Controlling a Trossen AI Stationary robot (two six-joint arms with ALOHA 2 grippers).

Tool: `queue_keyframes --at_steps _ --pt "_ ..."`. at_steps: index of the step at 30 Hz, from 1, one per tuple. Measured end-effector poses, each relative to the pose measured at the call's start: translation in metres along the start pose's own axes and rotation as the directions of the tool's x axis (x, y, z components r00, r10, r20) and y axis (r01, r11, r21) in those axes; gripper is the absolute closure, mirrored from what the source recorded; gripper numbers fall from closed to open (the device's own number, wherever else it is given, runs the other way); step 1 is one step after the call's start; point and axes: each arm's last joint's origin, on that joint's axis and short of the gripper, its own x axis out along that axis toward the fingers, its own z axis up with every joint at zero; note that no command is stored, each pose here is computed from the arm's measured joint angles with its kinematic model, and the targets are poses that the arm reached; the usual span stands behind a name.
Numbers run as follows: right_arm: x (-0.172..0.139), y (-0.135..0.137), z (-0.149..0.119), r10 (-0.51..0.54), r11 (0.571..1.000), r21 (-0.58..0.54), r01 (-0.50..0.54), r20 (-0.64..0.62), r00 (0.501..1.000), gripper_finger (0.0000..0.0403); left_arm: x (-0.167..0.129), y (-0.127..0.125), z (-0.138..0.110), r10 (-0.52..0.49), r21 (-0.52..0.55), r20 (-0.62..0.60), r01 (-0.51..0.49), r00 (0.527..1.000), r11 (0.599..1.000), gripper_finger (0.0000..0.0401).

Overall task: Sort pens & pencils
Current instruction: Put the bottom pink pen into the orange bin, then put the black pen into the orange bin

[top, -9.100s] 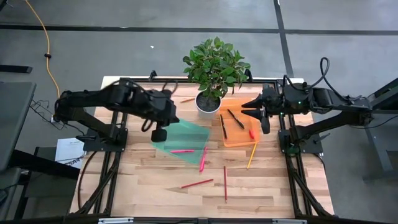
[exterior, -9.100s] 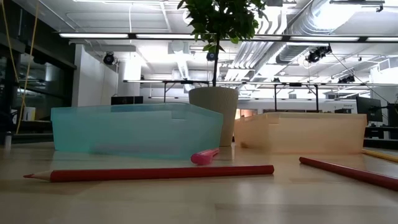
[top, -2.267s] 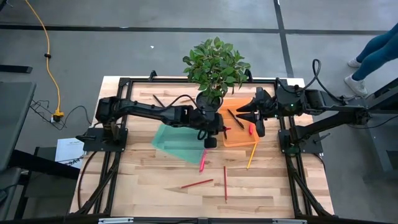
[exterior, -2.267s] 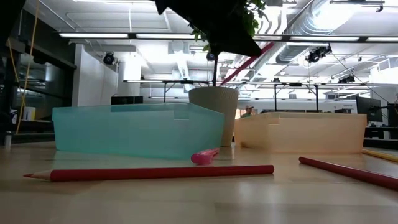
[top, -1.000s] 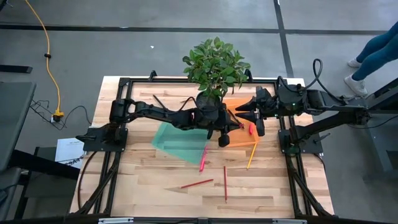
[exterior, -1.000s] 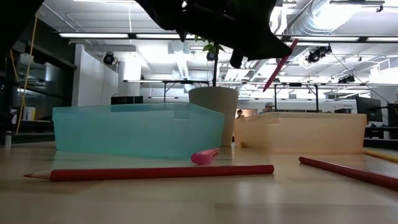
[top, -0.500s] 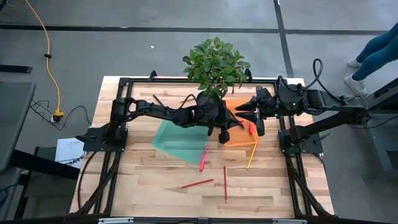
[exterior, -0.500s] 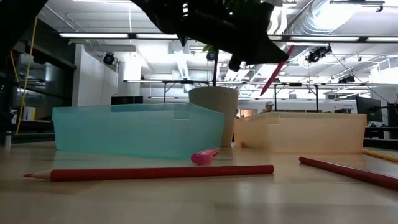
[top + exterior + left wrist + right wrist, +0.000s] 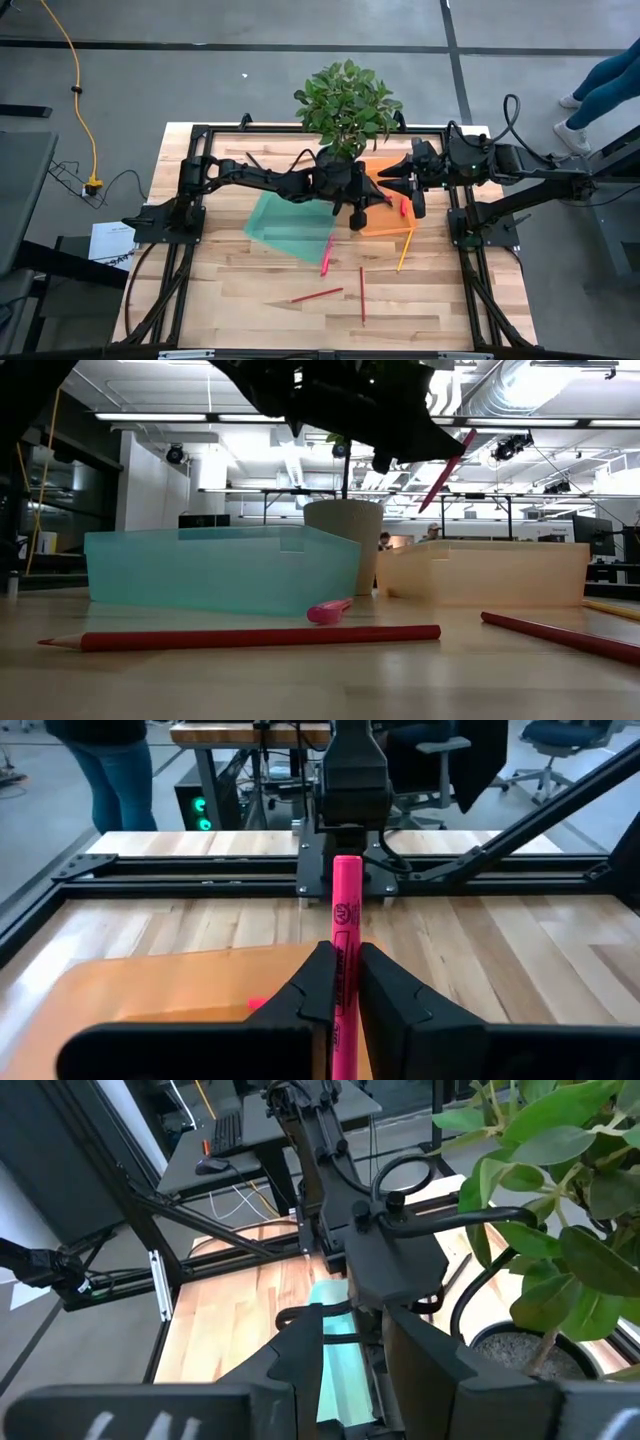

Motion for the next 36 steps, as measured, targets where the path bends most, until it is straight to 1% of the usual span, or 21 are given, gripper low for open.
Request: queue_keyframes --at_steps 3,10,14,19,21,24,26,27,30,33,36 --pt "0.000 0.000 0.000 -0.002 1.000 0.000 0.002 0.000 1.000 0.0304 0.000 0.000 0.001 -0.011 0.015 0.012 0.011 1.000 1.000 0.0367" --pt "0.000 0.000 0.000 -0.004 1.000 0.002 0.004 0.001 1.000 0.0304 0.001 0.000 0.001 -0.036 0.021 0.031 0.036 0.999 0.999 0.0318" --pt "0.000 0.000 0.000 -0.003 1.000 0.003 0.003 0.004 1.000 0.0304 0.002 0.002 0.001 -0.066 -0.004 0.044 0.066 0.997 0.998 0.0308" --pt "0.000 0.000 0.000 -0.002 1.000 0.003 0.002 0.003 1.000 0.0304 0.002 0.001 0.001 -0.075 0.007 0.046 0.075 0.996 0.997 0.0308" --pt "0.000 0.000 0.000 -0.002 1.000 0.002 0.002 0.003 1.000 0.0304 0.002 0.000 0.001 -0.123 -0.008 0.047 0.124 0.991 0.992 0.0309" --pt "0.000 0.000 0.000 -0.002 1.000 -0.001 0.002 0.003 1.000 0.0304 -0.001 -0.004 0.000 -0.218 -0.033 0.014 0.218 0.976 0.975 0.0309" --pt "0.000 0.000 0.000 -0.002 1.000 -0.011 0.002 0.003 1.000 0.0304 -0.006 -0.009 0.000 -0.257 -0.045 -0.058 0.254 0.965 0.966 0.0309" --pt "0.000 0.000 0.000 -0.001 1.000 -0.015 0.001 0.003 1.000 0.0304 -0.010 -0.012 0.001 -0.267 -0.035 -0.087 0.265 0.960 0.964 0.0309" --pt "0.000 0.000 0.000 0.003 1.000 -0.030 -0.003 0.000 1.000 0.0304 -0.024 -0.021 0.007 -0.258 0.007 -0.182 0.264 0.949 0.964 0.0309" --pt "-0.002 0.000 0.000 0.002 0.999 -0.046 -0.002 -0.003 1.000 0.0304 -0.041 -0.027 0.021 -0.241 0.058 -0.206 0.257 0.949 0.965 0.0309" --pt "-0.008 -0.001 0.000 0.001 0.998 -0.069 0.000 0.006 1.000 0.0304 -0.063 -0.029 0.044 -0.230 0.088 -0.170 0.247 0.958 0.965 0.0309"
